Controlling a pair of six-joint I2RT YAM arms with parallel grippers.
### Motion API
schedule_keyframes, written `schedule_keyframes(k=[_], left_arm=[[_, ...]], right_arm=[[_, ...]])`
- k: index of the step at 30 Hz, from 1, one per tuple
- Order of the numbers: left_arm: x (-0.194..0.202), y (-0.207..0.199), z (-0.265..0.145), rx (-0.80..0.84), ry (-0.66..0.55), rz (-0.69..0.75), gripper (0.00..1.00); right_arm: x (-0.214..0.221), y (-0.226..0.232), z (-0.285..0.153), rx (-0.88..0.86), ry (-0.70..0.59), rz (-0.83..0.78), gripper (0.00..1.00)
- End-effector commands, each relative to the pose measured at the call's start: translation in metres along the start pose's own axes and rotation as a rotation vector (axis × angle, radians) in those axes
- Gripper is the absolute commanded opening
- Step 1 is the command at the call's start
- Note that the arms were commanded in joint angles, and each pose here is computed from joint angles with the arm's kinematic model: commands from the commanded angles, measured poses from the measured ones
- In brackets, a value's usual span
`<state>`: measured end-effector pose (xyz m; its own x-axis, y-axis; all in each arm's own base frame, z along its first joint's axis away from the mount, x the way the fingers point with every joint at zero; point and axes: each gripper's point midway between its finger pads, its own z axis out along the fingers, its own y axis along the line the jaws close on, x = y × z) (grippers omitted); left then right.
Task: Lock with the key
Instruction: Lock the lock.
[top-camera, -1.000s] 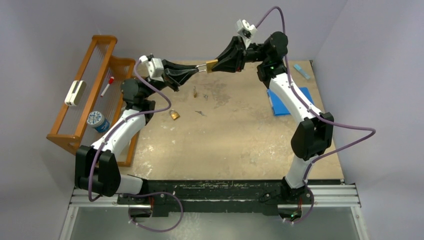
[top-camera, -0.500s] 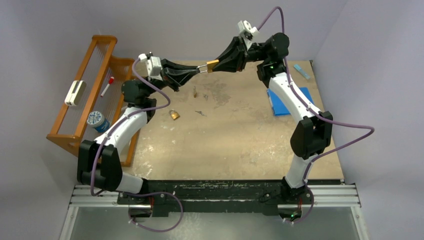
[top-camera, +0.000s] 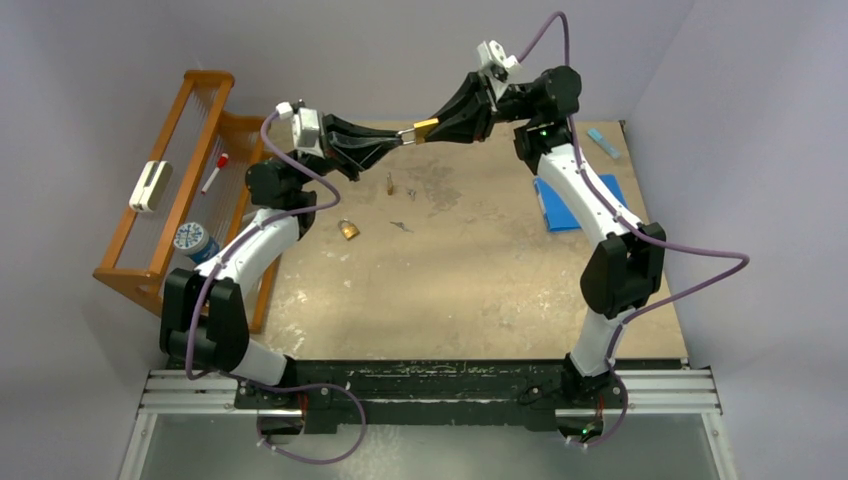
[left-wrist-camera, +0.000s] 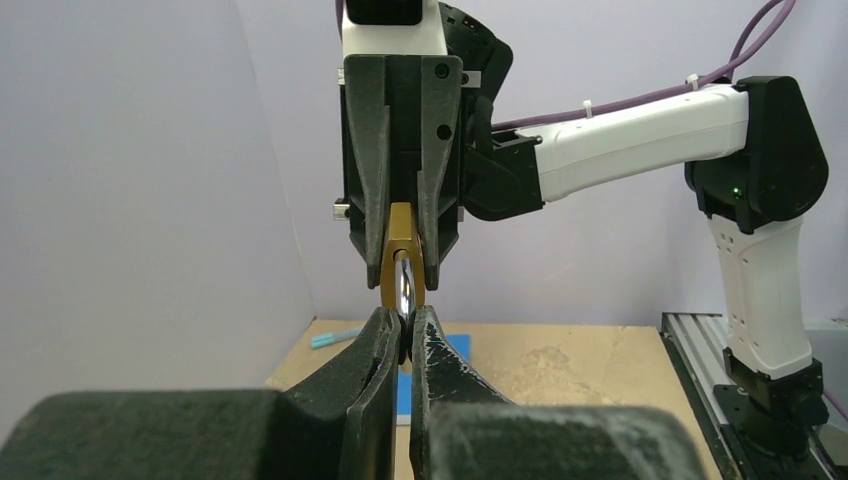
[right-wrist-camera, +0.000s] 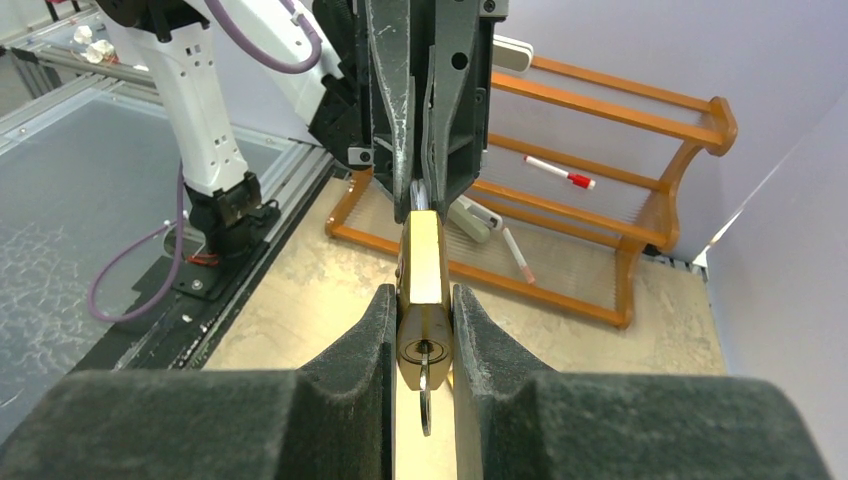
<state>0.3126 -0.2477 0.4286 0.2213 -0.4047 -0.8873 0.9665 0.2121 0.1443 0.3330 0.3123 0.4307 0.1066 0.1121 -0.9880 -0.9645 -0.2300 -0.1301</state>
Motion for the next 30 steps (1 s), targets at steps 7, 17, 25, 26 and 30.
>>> schedule_keyframes(k=[7, 17, 25, 26, 30], left_arm=[[-0.015, -0.017, 0.027, 0.066, -0.051, 0.045, 0.0], [-0.01, -0.01, 0.03, 0.03, -0.028, 0.072, 0.0], [-0.001, -0.013, 0.035, 0.045, -0.02, 0.076, 0.0], [0.002, -0.011, 0.035, 0.045, -0.018, 0.07, 0.0], [0.001, -0.015, 0.036, 0.059, -0.028, 0.069, 0.0]], right_arm=[[-0.018, 0.015, 0.041, -0.08, -0.045, -0.056, 0.0], [-0.014, 0.017, 0.055, -0.107, -0.05, -0.042, 0.0], [-0.016, 0.029, 0.077, -0.146, -0.068, -0.036, 0.0], [-0.017, 0.034, 0.082, -0.157, -0.074, -0.041, 0.0], [-0.015, 0.045, 0.098, -0.194, -0.081, -0.034, 0.0]])
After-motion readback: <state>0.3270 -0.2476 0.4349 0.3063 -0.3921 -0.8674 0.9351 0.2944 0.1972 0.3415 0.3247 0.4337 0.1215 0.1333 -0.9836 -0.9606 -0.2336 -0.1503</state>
